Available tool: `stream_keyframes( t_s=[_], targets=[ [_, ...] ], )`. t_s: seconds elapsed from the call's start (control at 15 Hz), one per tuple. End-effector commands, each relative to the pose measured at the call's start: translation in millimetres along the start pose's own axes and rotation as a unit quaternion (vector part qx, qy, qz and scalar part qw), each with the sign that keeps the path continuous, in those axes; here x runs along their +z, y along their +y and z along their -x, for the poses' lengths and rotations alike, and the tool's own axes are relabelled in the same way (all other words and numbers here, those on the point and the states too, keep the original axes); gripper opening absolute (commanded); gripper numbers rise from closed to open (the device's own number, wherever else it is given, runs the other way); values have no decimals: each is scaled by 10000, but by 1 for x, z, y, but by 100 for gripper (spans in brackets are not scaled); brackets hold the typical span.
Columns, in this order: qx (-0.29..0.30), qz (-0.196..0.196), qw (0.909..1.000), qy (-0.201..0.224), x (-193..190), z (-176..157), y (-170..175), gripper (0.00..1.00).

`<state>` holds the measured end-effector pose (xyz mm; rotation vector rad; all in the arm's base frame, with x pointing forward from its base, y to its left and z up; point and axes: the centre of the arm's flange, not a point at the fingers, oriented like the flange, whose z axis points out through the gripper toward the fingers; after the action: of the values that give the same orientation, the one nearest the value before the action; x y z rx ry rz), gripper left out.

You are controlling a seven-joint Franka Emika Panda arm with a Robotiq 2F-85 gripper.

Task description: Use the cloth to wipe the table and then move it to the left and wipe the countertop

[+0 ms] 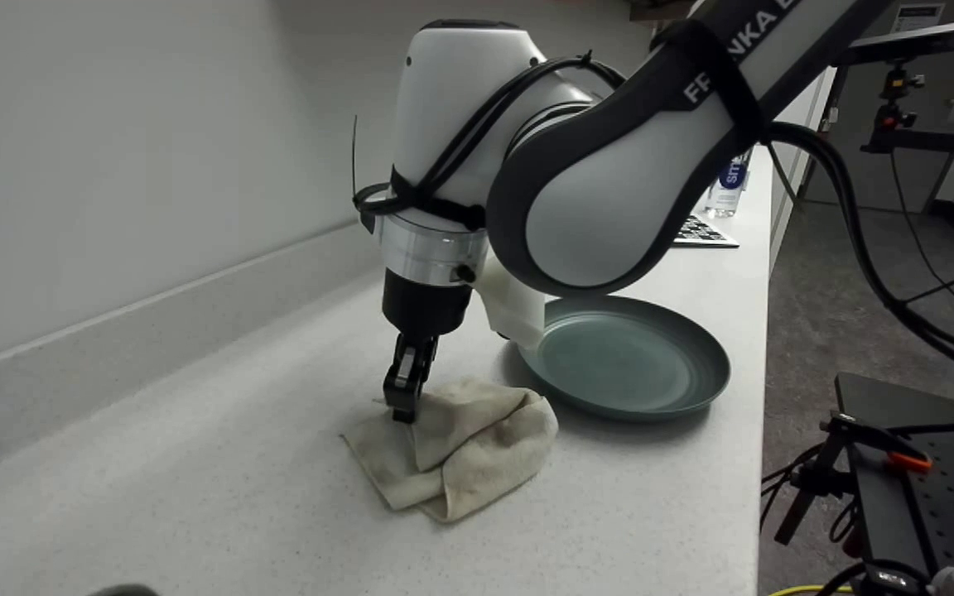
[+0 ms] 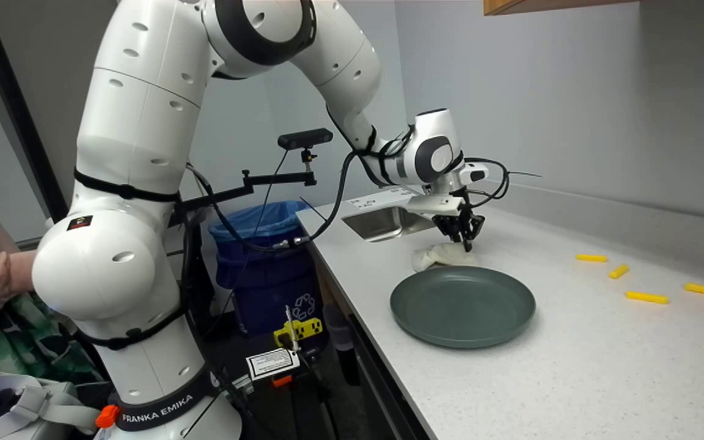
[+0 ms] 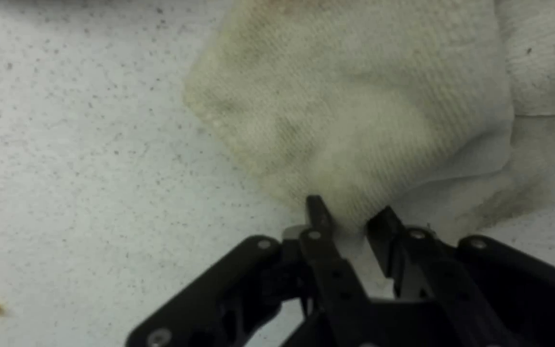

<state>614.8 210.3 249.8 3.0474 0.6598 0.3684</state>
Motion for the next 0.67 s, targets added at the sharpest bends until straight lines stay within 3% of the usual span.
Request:
stream_keyframes(
  t_s=[0.0, 0.33, 0.6],
  targets=[
    [49, -27, 9994, 336, -25, -9, -8, 0],
    [-109, -120, 9946, 1026, -96, -38, -24, 1],
    [-262, -111, 9906, 1338, -151, -52, -35, 1]
  ],
)
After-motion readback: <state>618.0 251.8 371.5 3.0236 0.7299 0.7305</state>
